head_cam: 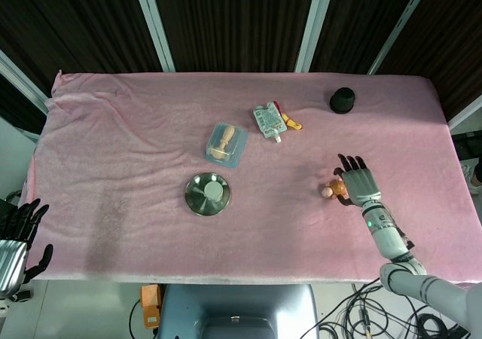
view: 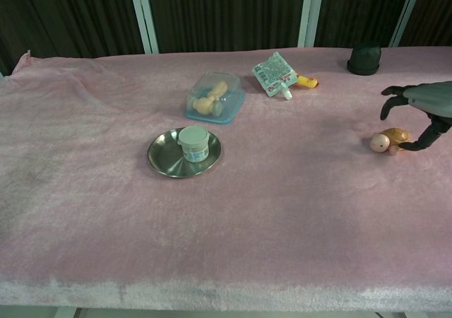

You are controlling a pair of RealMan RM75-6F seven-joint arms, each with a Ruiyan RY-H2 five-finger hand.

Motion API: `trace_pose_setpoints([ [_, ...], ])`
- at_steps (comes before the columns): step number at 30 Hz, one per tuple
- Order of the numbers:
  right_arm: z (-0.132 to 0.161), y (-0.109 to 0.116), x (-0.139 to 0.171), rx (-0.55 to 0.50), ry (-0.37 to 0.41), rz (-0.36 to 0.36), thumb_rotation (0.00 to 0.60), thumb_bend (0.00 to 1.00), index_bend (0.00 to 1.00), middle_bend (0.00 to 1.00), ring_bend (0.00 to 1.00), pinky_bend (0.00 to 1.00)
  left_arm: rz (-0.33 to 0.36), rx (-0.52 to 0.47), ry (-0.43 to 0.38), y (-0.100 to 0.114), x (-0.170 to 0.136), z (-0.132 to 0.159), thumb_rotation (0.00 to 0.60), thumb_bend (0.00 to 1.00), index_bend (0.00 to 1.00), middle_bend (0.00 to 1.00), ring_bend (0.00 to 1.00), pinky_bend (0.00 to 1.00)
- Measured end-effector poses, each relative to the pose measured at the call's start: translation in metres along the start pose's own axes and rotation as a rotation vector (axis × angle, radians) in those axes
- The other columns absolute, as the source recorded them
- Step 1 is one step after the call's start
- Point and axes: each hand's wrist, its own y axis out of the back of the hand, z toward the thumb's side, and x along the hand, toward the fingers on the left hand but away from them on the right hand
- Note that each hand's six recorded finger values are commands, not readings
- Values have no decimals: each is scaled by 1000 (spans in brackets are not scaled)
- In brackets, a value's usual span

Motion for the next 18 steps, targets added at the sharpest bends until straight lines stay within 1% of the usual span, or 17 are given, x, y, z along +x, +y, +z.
trace_pose_setpoints([
  [5, 9, 8, 17, -55, 39, -22, 600, 327, 0, 2, 0, 0, -2, 3, 3, -1, -1, 0, 600, 470, 0, 0, 0, 0],
  [8, 16, 18, 36, -85, 71, -67, 600, 327, 0, 0, 0, 0, 2, 4, 7, 0, -1, -1, 600, 470, 6, 0, 0, 0],
  [12, 11, 31, 76, -95, 72, -174, 600, 327, 0, 0, 0, 0, 3, 7, 9, -1, -1, 1, 600, 470, 10, 0, 0, 0],
  [18, 2, 37, 165, -84, 43, -365, 600, 327, 0, 0, 0, 0, -9, 18, 4, -5, 1, 3, 600, 469, 11, 0, 0, 0],
])
